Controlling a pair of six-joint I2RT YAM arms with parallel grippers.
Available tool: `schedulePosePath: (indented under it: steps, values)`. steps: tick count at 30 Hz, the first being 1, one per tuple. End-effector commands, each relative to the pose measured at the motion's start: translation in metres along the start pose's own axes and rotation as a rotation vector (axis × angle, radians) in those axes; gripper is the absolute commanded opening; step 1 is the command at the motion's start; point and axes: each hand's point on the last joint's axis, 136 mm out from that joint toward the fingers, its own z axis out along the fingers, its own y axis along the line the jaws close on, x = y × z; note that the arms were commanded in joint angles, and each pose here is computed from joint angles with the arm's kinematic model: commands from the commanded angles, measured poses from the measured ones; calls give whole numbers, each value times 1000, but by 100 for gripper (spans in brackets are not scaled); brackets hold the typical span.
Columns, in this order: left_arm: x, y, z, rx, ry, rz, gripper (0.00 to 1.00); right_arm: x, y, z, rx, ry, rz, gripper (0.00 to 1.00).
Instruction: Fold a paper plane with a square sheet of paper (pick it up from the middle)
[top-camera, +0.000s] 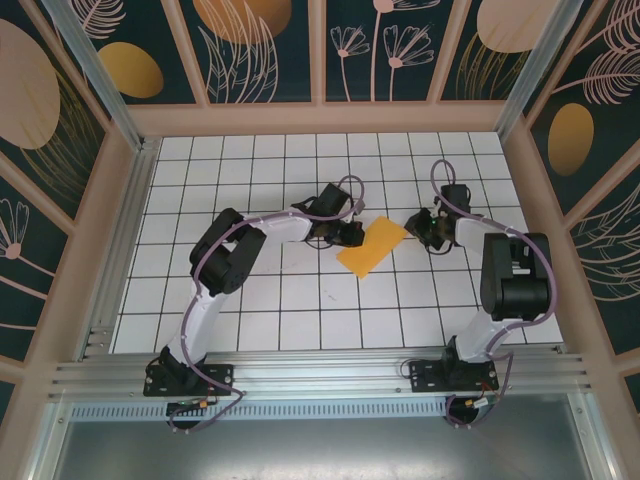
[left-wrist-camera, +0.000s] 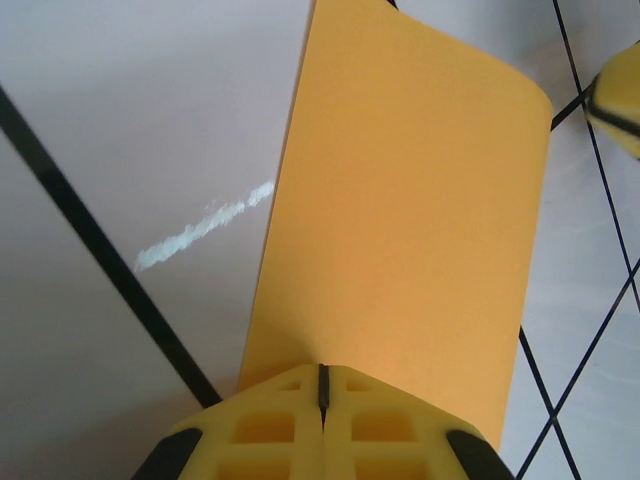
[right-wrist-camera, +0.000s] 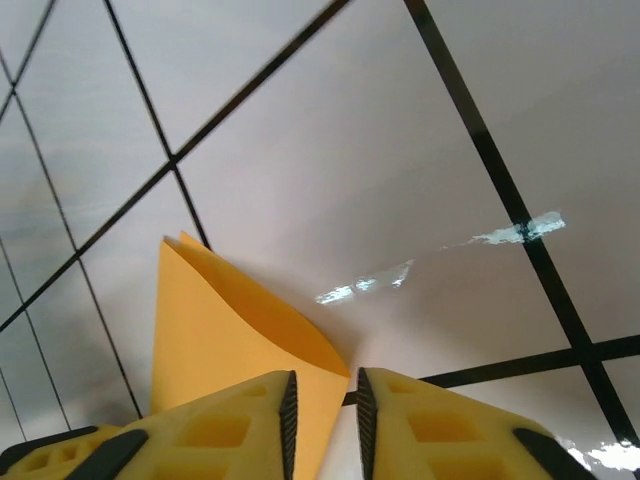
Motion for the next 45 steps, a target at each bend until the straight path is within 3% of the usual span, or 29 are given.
schedulePosePath:
  steps: [1,6,14,21,27,32,37,45]
  values:
    - [-16,-20,-20,37,-60,-12,9,14,-9,-3,26,25,34,30]
    - [-32,-29,-41,25,-133,8,25,30,7,8,-28,71,7,40]
    - [-40,-3,-77,-56,-281,-62,36,34,30,35,-13,123,-80,41]
    - [-39,28,-106,-78,-366,-134,38,28,60,58,-36,186,-223,42]
    - [-35,31,-108,-52,-382,-153,39,15,82,74,-70,229,-329,44]
    - [-31,31,-103,-40,-365,-153,39,5,70,69,32,193,-293,41]
    - [-30,31,-97,-30,-349,-149,38,2,62,57,71,146,-261,31]
    - [-29,31,-93,-25,-330,-148,38,-3,66,46,82,118,-259,34]
